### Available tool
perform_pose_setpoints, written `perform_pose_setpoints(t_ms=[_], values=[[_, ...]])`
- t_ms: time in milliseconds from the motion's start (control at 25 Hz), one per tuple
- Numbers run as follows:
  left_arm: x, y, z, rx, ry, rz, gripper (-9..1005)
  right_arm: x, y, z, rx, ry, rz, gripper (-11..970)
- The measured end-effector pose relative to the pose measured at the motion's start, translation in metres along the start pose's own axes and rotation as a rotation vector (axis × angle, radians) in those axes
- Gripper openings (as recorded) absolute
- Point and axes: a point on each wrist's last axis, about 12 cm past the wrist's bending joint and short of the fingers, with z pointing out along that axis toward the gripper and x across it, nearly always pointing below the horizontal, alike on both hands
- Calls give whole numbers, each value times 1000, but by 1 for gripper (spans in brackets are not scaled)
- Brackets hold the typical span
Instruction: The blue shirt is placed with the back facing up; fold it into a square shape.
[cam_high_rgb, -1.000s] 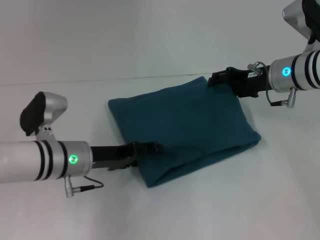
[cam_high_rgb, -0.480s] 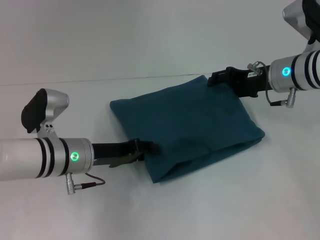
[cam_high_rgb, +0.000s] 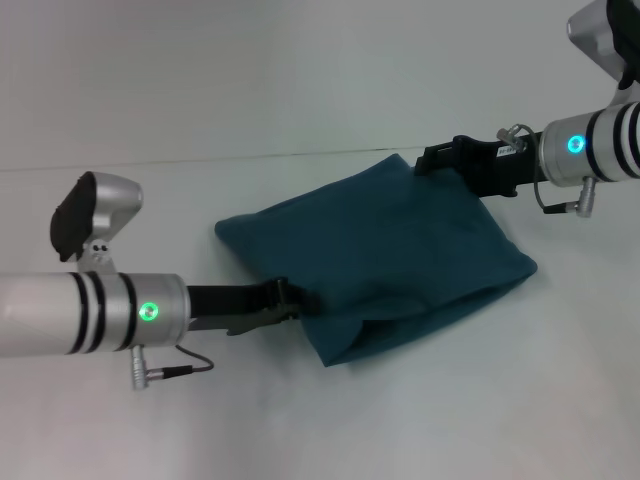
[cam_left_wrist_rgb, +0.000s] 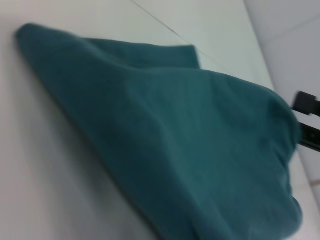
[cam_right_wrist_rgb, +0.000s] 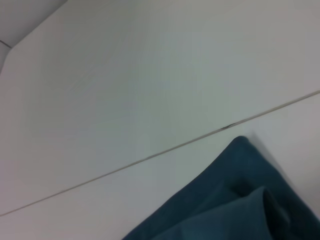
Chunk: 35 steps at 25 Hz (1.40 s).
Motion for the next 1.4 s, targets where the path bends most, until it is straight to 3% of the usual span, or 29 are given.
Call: perform_pose_setpoints(t_ms=[80,360,640,1160,1400], values=[[2,1,-8,26,14,2,134,-1,-1,-3,-5,5,-3,655],[10,17,-53,79,57,-19,123,-1,-8,-11,-10,20,-3,655],[4,45,-87,-43,67,-26,119,1,-6,-13,-24,47,-12,656],[-6,55,-95,-163,67,20,118,1,-3,-15,-36,63,-21,656],[-8,57,-110,-186,33,-19,281,1,-2,-14,-37,62,-23,656]])
